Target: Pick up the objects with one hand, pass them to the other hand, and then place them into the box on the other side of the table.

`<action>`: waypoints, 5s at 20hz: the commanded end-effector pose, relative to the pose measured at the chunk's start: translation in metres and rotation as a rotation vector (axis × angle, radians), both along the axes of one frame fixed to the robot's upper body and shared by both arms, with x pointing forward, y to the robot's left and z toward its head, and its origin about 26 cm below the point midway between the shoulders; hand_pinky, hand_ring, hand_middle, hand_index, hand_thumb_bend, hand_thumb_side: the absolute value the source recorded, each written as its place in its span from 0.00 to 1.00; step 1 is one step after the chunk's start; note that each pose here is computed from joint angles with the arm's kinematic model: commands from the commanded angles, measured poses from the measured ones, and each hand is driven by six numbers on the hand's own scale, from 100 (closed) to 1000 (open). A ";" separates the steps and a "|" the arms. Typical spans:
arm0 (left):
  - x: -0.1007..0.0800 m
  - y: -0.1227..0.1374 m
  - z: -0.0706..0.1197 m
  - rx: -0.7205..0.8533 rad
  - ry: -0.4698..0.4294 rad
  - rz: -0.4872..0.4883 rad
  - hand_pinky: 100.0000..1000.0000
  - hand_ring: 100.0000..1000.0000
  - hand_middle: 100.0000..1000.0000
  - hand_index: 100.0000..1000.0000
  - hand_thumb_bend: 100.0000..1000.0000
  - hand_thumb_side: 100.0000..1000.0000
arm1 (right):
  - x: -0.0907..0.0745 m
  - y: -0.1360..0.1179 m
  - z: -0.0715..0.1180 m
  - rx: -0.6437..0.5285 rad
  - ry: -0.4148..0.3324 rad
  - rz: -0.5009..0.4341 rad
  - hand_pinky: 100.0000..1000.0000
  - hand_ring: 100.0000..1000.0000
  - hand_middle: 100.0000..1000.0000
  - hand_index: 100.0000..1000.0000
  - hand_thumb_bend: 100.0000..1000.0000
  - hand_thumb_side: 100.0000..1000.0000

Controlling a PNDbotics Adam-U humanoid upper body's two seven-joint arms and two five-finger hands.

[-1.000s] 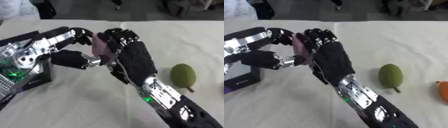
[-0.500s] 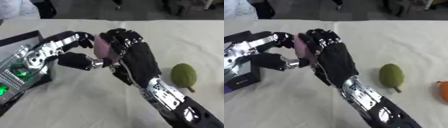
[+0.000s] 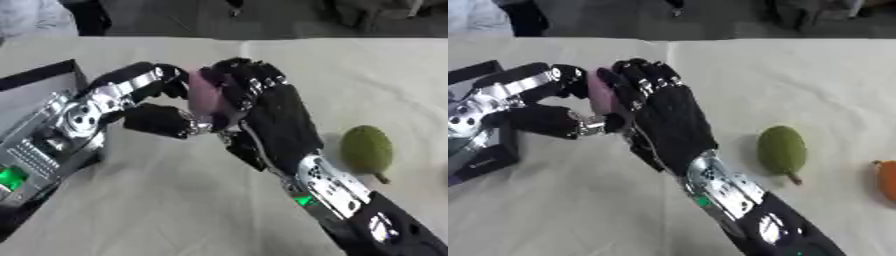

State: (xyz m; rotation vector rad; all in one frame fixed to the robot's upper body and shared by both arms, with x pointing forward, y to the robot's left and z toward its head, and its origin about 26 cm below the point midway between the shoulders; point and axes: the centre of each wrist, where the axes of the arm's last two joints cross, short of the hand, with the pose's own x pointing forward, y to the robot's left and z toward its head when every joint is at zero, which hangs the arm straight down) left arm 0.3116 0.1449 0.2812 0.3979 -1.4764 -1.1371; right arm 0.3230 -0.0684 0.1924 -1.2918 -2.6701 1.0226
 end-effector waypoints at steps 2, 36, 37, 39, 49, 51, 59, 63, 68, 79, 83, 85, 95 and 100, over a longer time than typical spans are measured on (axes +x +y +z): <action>-0.005 -0.004 0.015 -0.019 -0.040 -0.015 0.96 0.85 0.68 0.86 0.43 0.48 | -0.007 0.006 0.010 0.006 -0.028 0.050 0.54 0.53 0.42 0.56 0.04 0.00; 0.028 0.005 -0.013 -0.047 0.117 0.074 0.55 0.35 0.11 0.25 0.00 0.01 | -0.005 0.004 0.008 -0.053 -0.058 -0.022 0.69 0.71 0.60 0.71 0.40 0.02; 0.028 0.006 -0.013 -0.042 0.115 0.079 0.54 0.34 0.10 0.25 0.00 0.00 | -0.006 0.004 0.009 -0.059 -0.057 -0.031 0.69 0.72 0.61 0.72 0.38 0.07; 0.029 0.007 -0.014 -0.033 0.108 0.088 0.53 0.33 0.10 0.25 0.00 0.00 | -0.007 0.004 0.009 -0.067 -0.054 -0.036 0.69 0.72 0.62 0.73 0.34 0.12; 0.028 0.052 -0.002 -0.050 -0.002 0.249 0.55 0.34 0.09 0.25 0.00 0.00 | -0.013 -0.008 0.024 -0.130 -0.065 0.001 0.71 0.74 0.68 0.77 0.36 0.15; 0.029 0.069 0.003 -0.085 -0.026 0.298 0.55 0.34 0.09 0.25 0.00 0.03 | -0.014 -0.015 0.032 -0.130 -0.072 0.003 0.72 0.74 0.68 0.77 0.37 0.14; 0.036 0.131 0.007 -0.188 -0.090 0.506 0.56 0.34 0.09 0.25 0.00 0.05 | -0.023 -0.050 0.067 -0.062 -0.069 -0.022 0.72 0.74 0.67 0.77 0.35 0.08; 0.039 0.163 0.007 -0.223 -0.126 0.613 0.57 0.35 0.09 0.26 0.00 0.07 | -0.026 -0.075 0.085 -0.020 -0.078 -0.087 0.72 0.73 0.67 0.76 0.37 0.00; 0.039 0.197 -0.002 -0.230 -0.154 0.731 0.58 0.37 0.11 0.27 0.00 0.06 | -0.022 -0.106 0.098 0.060 -0.072 -0.211 0.73 0.73 0.67 0.76 0.30 0.00; 0.045 0.240 -0.030 -0.195 -0.122 0.918 0.63 0.43 0.22 0.39 0.00 0.00 | -0.020 -0.163 0.124 0.245 -0.091 -0.425 0.74 0.73 0.67 0.76 0.25 0.03; 0.047 0.249 -0.037 -0.150 -0.090 0.936 0.79 0.66 0.49 0.69 0.12 0.00 | -0.022 -0.177 0.129 0.277 -0.134 -0.477 0.74 0.73 0.67 0.77 0.26 0.03; 0.048 0.252 -0.040 -0.112 -0.080 0.931 0.87 0.77 0.61 0.79 0.33 0.08 | -0.022 -0.182 0.129 0.289 -0.140 -0.494 0.74 0.73 0.67 0.77 0.26 0.04; 0.050 0.266 -0.040 0.133 -0.076 0.969 1.00 0.91 0.74 0.90 0.70 0.26 | -0.024 -0.195 0.132 0.307 -0.147 -0.537 0.74 0.73 0.66 0.77 0.25 0.05; 0.049 0.265 -0.033 0.132 -0.095 0.980 1.00 0.89 0.72 0.89 0.56 0.25 | -0.024 -0.198 0.131 0.310 -0.152 -0.546 0.74 0.73 0.66 0.77 0.23 0.05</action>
